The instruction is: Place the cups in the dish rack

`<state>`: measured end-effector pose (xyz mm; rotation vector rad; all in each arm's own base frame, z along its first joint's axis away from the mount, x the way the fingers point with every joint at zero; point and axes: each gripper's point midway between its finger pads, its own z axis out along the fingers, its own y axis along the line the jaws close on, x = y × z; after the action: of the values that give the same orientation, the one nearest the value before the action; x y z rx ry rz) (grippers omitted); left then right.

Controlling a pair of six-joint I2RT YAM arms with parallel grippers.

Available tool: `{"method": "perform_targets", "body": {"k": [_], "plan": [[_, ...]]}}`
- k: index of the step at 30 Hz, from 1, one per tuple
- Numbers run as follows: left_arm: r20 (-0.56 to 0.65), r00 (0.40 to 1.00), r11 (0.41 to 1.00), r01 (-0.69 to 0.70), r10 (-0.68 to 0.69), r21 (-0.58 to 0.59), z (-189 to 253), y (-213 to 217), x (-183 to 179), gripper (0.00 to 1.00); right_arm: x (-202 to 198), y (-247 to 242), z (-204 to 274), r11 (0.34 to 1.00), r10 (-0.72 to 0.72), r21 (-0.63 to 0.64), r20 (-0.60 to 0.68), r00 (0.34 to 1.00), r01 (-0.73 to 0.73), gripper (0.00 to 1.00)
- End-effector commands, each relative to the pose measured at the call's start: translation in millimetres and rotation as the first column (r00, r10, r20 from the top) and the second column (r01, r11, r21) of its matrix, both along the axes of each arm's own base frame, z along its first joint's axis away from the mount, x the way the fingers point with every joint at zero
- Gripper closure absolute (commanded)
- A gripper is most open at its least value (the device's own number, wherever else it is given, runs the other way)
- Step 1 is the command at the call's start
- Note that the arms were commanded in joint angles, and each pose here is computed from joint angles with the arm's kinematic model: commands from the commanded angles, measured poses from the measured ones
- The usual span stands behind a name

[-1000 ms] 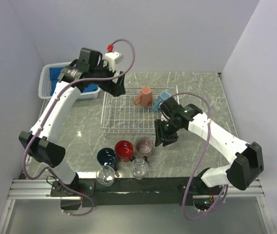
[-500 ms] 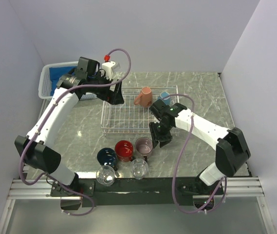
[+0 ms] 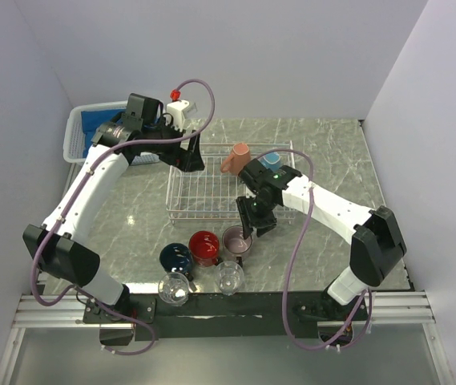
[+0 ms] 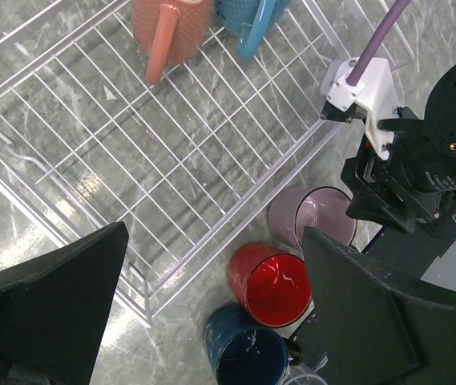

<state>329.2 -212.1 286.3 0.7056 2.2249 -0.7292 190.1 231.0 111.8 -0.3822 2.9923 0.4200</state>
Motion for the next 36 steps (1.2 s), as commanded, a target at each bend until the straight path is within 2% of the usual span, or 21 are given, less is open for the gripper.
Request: {"method": "perform_targets", "body": {"k": [1, 11, 22, 23, 25, 32, 36], "plan": [[0.047, 0.999, 0.999, 0.008, -0.006, -0.038, 16, -3, 4, 0.04, 4, 3, -1, 1.0, 0.014, 0.002, 0.024, 1.0, -0.014, 0.49], [0.034, 0.999, 0.997, -0.006, 0.008, -0.071, 28, -4, 4, 0.04, 18, 8, -31, 0.999, 0.012, -0.035, 0.078, 0.997, -0.01, 0.62], [0.057, 0.998, 0.997, -0.005, 0.009, -0.079, 41, -3, 5, 0.04, 3, 6, -62, 0.995, 0.034, -0.1, 0.084, 0.996, -0.026, 0.77], [0.057, 0.998, 0.997, -0.002, 0.007, -0.08, 41, -3, 4, 0.04, 1, 4, -62, 0.994, 0.035, -0.106, 0.083, 0.996, -0.026, 0.81], [0.06, 0.998, 0.996, -0.001, 0.007, -0.086, 43, -4, 6, 0.04, 0, -2, -59, 0.993, 0.034, -0.116, 0.098, 0.995, -0.022, 0.99], [0.069, 0.998, 0.993, 0.013, -0.005, -0.119, 55, -11, 10, 0.04, -1, -32, 7, 0.989, 0.019, -0.149, 0.212, 0.977, 0.013, 1.0], [0.063, 0.998, 0.986, 0.005, 0.006, -0.165, 65, -16, 13, 0.04, 1, -36, 76, 0.998, -0.024, -0.048, 0.309, 0.951, 0.041, 1.0]]}}
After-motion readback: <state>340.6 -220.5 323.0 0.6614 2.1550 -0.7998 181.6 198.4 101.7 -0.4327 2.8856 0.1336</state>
